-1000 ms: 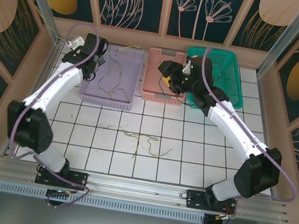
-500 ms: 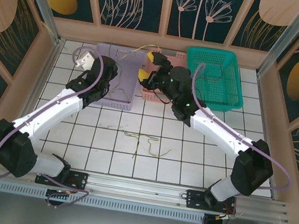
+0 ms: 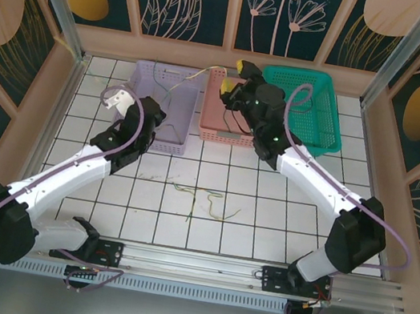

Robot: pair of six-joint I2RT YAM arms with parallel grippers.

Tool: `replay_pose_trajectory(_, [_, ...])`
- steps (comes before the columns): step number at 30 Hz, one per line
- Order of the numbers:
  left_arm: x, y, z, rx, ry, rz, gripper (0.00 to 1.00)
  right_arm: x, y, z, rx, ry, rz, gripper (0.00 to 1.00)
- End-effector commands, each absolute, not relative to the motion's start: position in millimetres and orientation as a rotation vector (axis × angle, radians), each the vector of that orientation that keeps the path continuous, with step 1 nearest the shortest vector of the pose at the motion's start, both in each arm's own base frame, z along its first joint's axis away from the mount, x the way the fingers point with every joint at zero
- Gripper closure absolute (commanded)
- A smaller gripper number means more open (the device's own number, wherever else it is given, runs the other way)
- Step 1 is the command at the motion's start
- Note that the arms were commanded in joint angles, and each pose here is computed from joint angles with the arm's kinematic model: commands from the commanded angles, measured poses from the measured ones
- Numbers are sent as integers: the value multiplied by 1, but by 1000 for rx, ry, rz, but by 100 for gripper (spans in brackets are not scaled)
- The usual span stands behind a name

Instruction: Untangle the cables

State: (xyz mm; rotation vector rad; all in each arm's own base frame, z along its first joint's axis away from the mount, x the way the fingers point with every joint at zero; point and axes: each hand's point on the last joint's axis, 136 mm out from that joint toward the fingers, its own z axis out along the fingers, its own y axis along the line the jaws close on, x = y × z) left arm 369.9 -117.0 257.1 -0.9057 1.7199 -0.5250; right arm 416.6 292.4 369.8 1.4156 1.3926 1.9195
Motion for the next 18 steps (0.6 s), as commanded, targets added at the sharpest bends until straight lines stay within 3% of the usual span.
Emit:
replay_pose_trajectory(1, [365,-110,270,-890,1662,-523,100,427,284,393,1675,1128,2172,47])
replay_pose_trajectory(7, [364,-114,265,-854,1695,-518,100,437,287,402,1618,1133,2211,84])
replay_pose_trajectory(11, [363,-113,260,-846,1708,-495,100,431,288,399,1624,1165,2194,100])
replay_pose_trajectory(18, [362,-112,256,-761,1749,-426,100,432,255,393,1603,1275,2036,100])
